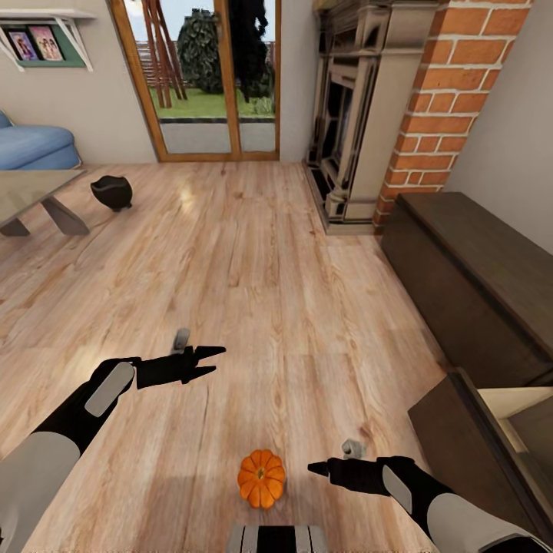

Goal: Place each of the two pumpkins and all three candles from the living room inside a cabinet in the living room (use any cabinet), then make sure every cabinet is closed, and position the cauldron so it is next to a table in the living room.

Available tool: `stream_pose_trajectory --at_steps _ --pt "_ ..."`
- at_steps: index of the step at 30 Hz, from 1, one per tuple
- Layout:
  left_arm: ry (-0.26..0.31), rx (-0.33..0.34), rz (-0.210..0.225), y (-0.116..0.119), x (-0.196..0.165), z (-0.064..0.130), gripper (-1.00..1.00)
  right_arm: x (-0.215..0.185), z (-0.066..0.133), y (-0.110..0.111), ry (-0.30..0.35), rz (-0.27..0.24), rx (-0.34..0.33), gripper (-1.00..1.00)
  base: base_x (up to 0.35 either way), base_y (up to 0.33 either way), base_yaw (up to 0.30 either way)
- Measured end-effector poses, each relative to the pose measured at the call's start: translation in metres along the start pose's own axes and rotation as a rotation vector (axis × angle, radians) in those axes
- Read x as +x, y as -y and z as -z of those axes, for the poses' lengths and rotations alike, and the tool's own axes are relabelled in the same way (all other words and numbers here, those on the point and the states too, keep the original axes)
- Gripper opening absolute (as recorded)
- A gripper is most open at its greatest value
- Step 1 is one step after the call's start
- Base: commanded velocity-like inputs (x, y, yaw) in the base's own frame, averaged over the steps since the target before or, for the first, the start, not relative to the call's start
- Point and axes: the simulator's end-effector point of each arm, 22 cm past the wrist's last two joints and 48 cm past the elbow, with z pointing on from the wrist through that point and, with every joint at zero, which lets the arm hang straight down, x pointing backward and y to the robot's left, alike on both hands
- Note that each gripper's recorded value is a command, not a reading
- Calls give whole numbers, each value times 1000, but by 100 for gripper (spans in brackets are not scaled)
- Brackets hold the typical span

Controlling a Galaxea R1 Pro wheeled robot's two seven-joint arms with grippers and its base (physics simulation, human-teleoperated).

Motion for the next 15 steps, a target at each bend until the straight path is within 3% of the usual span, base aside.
stream_pose_trajectory --at_steps 4,6,8,15 --pt "-6 -6 14 -9 3 -3 100 3 -5 0 -6 -4 -15 100 0 0 0" --pt "-10 -9 21 -14 4 -5 100 0 -6 -13 -2 10 -70 100 0 0 0" --pt "-13 -11 28 -18 6 -7 100 -9 -6 -39 11 41 -173 100 0 0 0" --pt "-28 -14 53 -32 13 -16 100 -21 -8 -53 66 85 -256 100 0 0 0"
